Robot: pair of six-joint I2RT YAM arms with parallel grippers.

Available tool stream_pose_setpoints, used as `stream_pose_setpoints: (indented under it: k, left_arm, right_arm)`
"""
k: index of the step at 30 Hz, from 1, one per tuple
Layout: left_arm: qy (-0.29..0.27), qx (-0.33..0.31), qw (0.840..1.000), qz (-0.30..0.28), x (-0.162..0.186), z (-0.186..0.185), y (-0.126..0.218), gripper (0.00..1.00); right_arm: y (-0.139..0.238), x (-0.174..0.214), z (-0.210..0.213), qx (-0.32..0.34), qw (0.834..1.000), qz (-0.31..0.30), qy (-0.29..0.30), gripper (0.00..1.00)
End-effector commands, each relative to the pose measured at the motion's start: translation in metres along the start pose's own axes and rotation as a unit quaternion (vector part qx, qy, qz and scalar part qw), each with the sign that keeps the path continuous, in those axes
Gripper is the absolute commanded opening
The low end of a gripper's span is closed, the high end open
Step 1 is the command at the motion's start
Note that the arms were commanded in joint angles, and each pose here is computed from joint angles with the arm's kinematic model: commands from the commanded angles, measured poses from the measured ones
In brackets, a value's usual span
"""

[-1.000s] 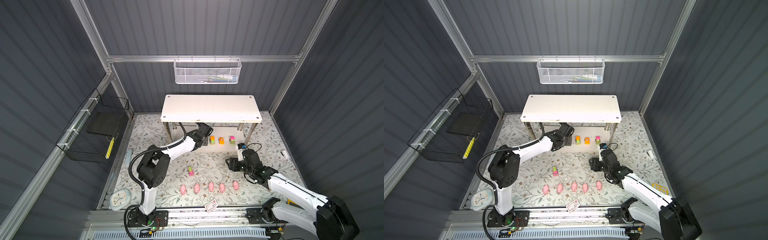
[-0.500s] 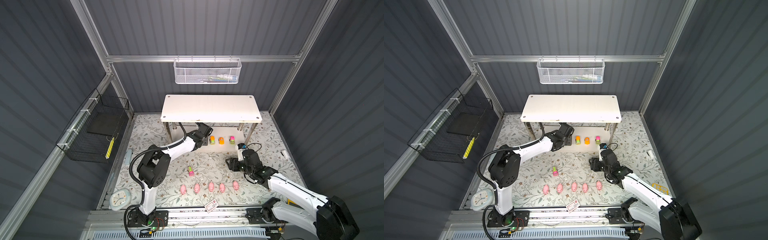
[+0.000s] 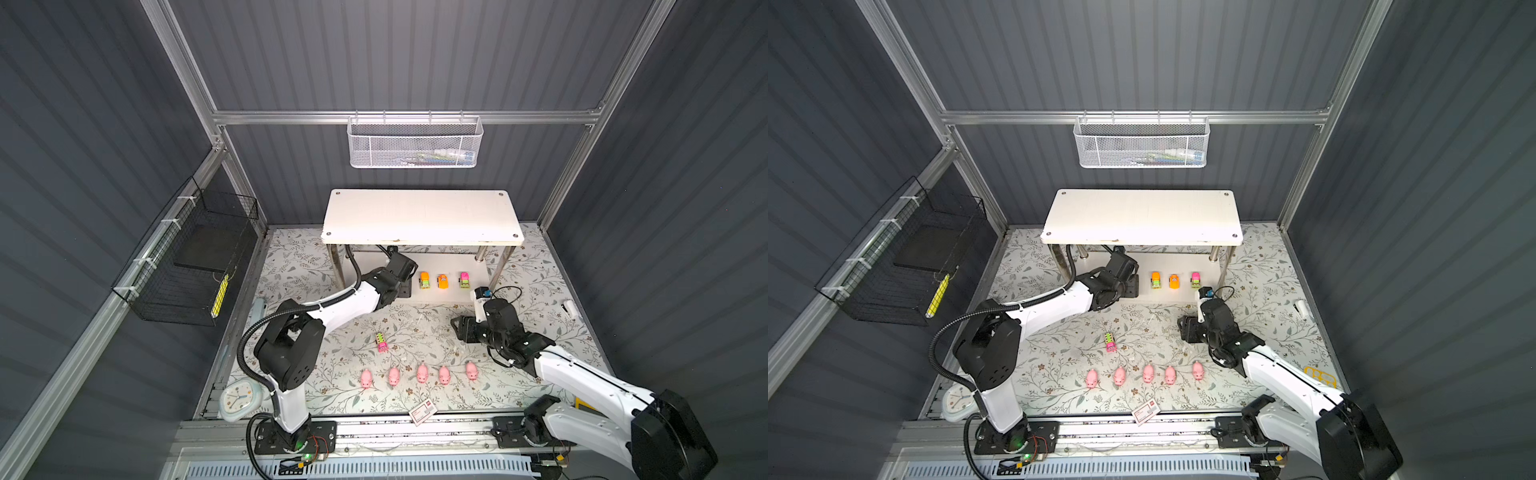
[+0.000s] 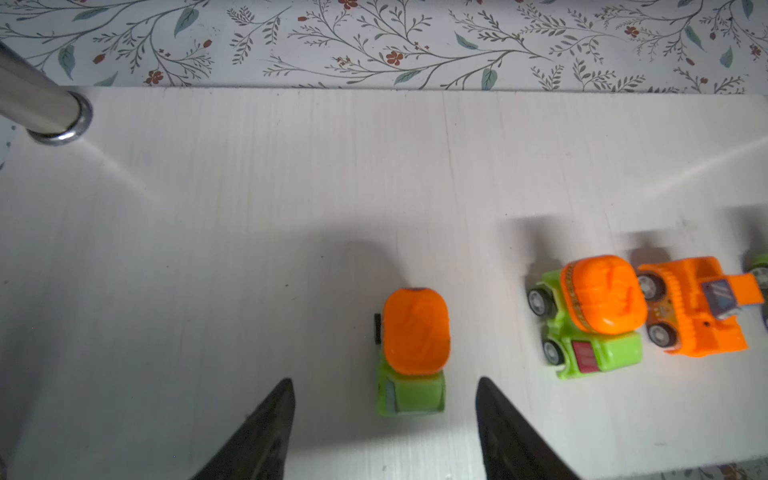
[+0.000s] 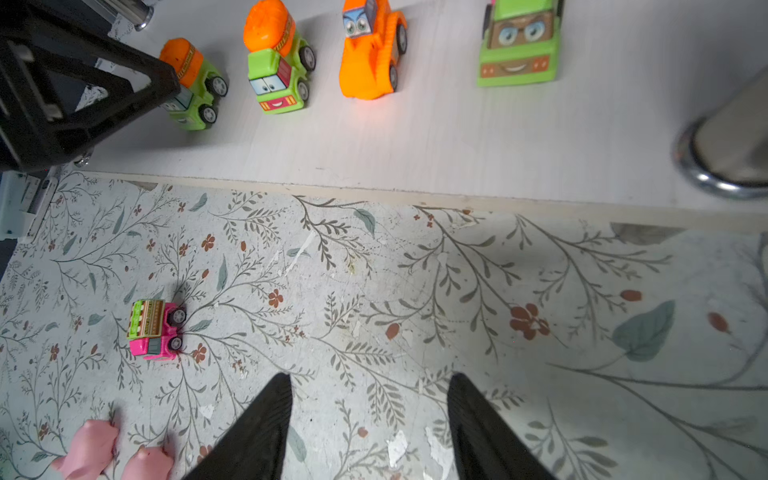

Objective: Place and organize the plastic toys onto the shelf
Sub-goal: 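Lower the truck onto the shelf beside the other trucks, open left gripper, then move the left gripper down to the pink-and-green toy car on the table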

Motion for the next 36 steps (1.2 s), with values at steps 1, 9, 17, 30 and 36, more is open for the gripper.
stream_pose_setpoints:
  k: [1,9,17,30,36]
  left_arm:
    - [0.012,0.007,1.0,-0.019,-0.002,-0.003,0.017,0.72]
    - [0.039,-0.027,0.998,-0.046,0.018,-0.008,0.056,0.81]
    - [0.119,-0.078,0.989,-0.04,0.061,0.03,0.091,0.84]
    - [0.189,-0.074,0.976,0.083,0.145,0.044,0.084,0.81]
    - [0.187,-0.059,0.975,0.103,0.157,0.032,0.07,0.73]
  right_arm:
    - [0.0,-0.003,0.005,-0.004,1.0,-0.001,-0.004,0.62]
    - [-0.003,-0.006,0.007,-0.002,1.0,0.006,0.001,0.62]
    - [-0.004,-0.006,0.008,-0.002,1.0,0.008,0.002,0.62]
    - [-0.002,-0.006,0.014,-0.005,1.0,0.012,0.009,0.62]
    - [-0.001,-0.007,0.016,-0.007,1.0,0.011,0.009,0.62]
Point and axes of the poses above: each gripper's point midway between its finger pads, its own y axis back along the fingers, its own z axis along the line the jaws close on, x = y × z, the point moved 3 cm from there along y, back along the fingers, and after that the axes turned 4 degrees about -y, right-handed, at the moved point
